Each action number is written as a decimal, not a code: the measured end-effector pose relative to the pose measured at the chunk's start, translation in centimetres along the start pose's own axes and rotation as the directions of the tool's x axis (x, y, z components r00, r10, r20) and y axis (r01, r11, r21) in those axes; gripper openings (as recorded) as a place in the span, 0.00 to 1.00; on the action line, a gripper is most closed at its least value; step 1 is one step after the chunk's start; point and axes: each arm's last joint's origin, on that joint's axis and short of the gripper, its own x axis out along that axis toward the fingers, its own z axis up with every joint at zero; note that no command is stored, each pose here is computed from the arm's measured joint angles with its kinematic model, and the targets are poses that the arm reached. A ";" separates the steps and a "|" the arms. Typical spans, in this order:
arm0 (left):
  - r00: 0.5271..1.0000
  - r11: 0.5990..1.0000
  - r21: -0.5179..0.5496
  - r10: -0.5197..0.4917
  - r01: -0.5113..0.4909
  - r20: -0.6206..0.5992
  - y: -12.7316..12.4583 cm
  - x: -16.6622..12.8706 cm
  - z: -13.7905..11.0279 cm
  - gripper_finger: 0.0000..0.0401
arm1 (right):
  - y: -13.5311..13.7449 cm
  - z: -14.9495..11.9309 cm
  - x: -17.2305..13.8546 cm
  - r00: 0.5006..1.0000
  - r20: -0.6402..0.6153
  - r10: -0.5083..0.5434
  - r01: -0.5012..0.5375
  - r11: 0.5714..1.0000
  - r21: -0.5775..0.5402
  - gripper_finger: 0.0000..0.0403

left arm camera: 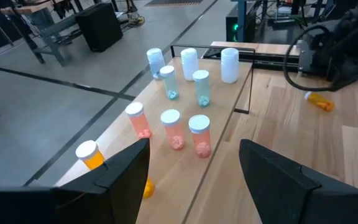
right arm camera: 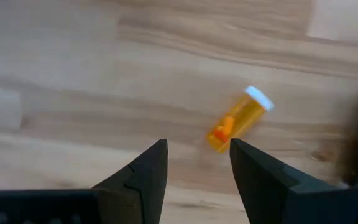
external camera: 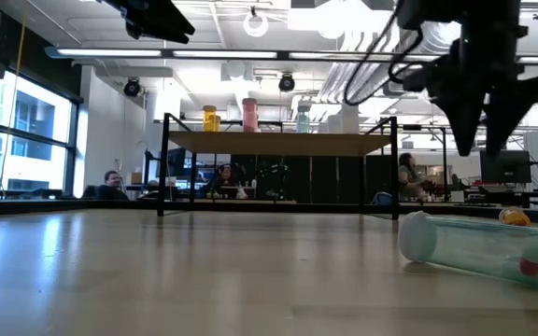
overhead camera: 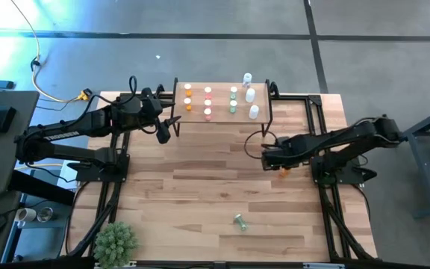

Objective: Pick and place medicine bottles onto shelf by color
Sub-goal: Put the orange pill bottle on the shelf aligned with the orange pill bottle

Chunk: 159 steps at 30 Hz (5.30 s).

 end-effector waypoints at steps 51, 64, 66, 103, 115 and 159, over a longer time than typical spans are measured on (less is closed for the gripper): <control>1.000 1.000 0.027 -0.001 0.001 0.000 0.0 0.0 0.0 0.59 | -4.3 -3.1 8.4 0.999 0.024 0.043 -0.049 0.842 0.538 0.38; 1.000 1.000 0.030 -0.001 0.002 -0.011 0.0 0.0 -0.1 0.59 | -3.6 -3.1 7.9 0.998 0.005 0.063 -0.059 0.899 0.434 0.18; 1.000 0.999 0.032 -0.004 0.005 -0.017 0.0 0.0 -0.2 0.59 | -2.9 -3.1 7.5 0.994 0.002 0.113 -0.105 0.910 0.402 0.19; 0.842 0.795 -0.424 -0.525 0.435 -0.121 -2.0 1.0 -1.4 0.59 | 8.4 6.4 -6.0 0.545 0.069 0.835 -0.651 0.474 -0.593 0.19; 0.790 0.741 -0.509 -0.588 0.439 -0.175 -3.2 2.6 -1.9 0.59 | 13.3 7.7 -6.6 0.582 -0.106 0.806 -0.529 0.277 -0.802 0.19; 0.756 0.594 -0.697 -0.645 0.403 -0.113 -7.6 8.1 -2.0 0.59 | 15.7 6.6 -3.6 0.624 -0.213 0.752 -0.509 0.183 -0.841 0.19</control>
